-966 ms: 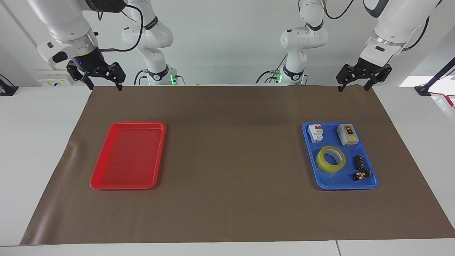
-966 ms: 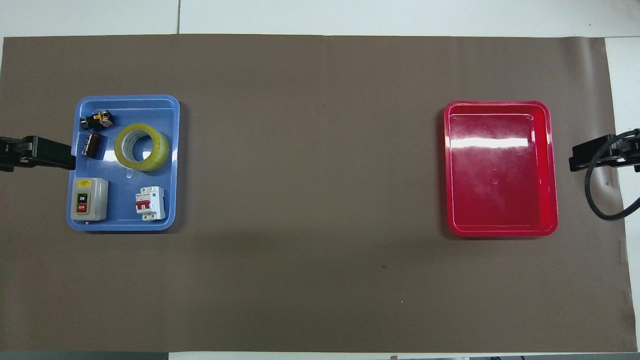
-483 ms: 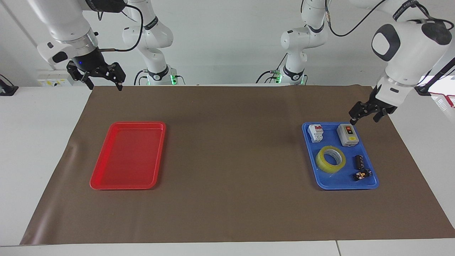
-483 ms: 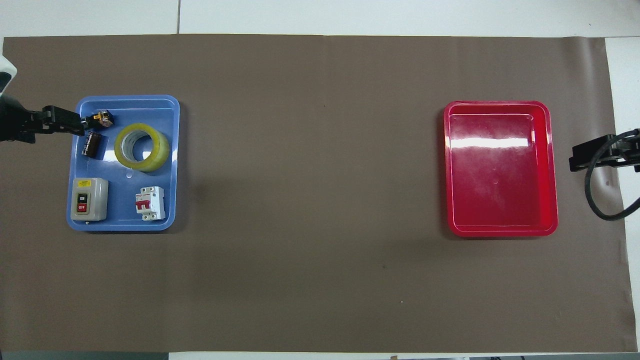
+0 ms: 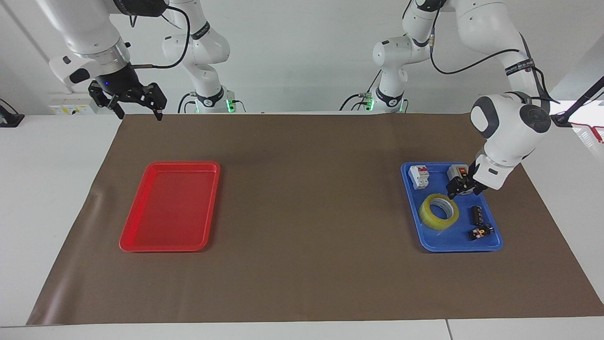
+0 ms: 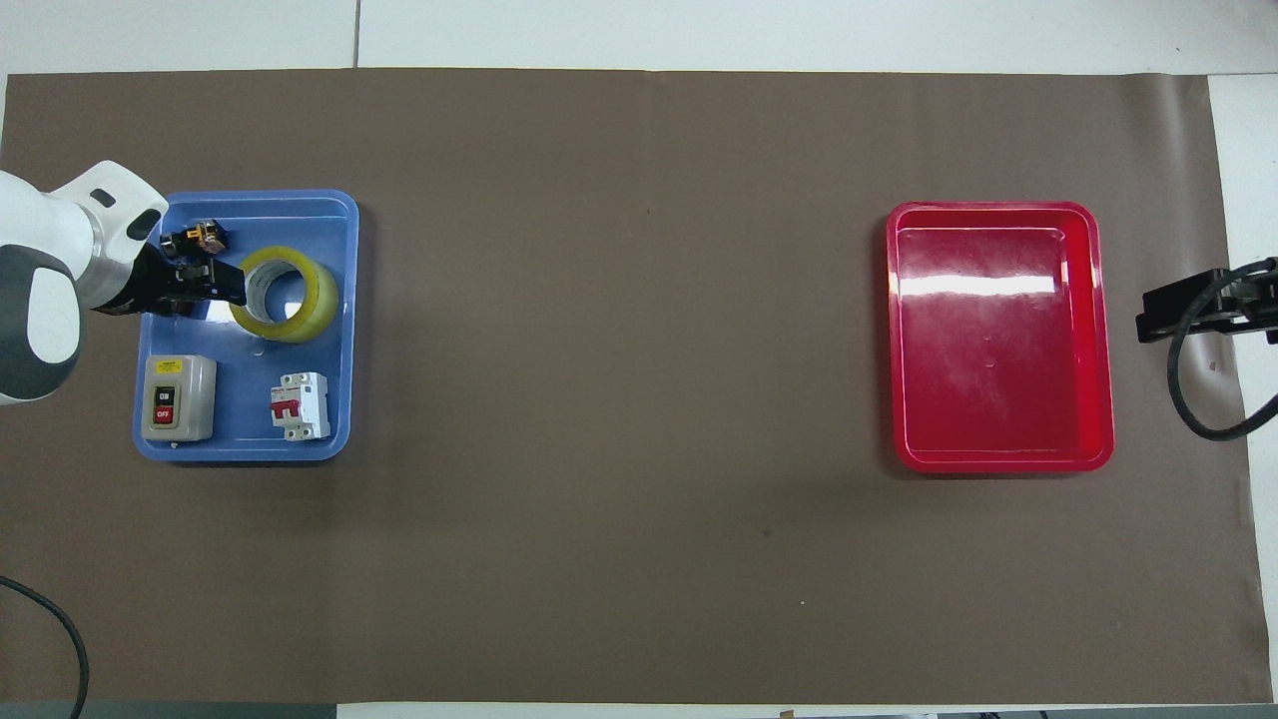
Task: Place and move tape with both arms
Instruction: 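Reach the left gripper down and grasp the yellow tape roll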
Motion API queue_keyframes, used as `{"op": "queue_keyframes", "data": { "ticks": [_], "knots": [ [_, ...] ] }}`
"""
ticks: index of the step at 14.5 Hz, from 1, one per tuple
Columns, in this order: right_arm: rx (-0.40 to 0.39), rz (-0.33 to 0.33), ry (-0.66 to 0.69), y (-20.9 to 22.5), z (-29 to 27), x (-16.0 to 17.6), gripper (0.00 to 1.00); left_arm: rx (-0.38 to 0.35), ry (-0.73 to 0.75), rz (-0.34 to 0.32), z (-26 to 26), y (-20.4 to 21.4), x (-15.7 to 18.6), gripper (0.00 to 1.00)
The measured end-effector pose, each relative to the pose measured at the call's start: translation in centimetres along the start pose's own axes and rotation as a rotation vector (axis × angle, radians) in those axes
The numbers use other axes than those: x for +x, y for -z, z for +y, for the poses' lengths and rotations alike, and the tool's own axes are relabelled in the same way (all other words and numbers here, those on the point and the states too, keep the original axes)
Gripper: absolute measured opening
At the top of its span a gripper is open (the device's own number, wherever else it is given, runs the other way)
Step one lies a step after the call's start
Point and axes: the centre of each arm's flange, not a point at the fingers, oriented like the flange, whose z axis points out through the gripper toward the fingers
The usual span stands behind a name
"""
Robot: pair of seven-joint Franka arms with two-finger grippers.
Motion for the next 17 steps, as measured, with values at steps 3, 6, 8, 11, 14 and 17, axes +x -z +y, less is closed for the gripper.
{"op": "queue_keyframes", "data": {
  "ticks": [3, 6, 8, 11, 14, 17],
  "knots": [
    [0.000, 0.000, 0.000, 0.0, 0.0, 0.0, 1.00, -0.002, 0.004, 0.013, 0.1, -1.5, 0.0, 0.78],
    [0.000, 0.000, 0.000, 0.0, 0.0, 0.0, 1.00, -0.008, 0.020, 0.016, 0.5, -3.9, 0.5, 0.75],
    [0.000, 0.000, 0.000, 0.0, 0.0, 0.0, 1.00, -0.010, 0.021, 0.015, 0.5, -5.2, 0.7, 0.72],
    [0.000, 0.000, 0.000, 0.0, 0.0, 0.0, 1.00, -0.010, 0.022, 0.014, 0.6, -5.6, 0.8, 0.51],
    [0.000, 0.000, 0.000, 0.0, 0.0, 0.0, 1.00, -0.009, 0.019, 0.013, 0.8, -5.6, 0.8, 0.21],
    [0.000, 0.000, 0.000, 0.0, 0.0, 0.0, 1.00, -0.006, 0.014, -0.017, 1.2, -4.1, 1.3, 0.21]
  ]
}}
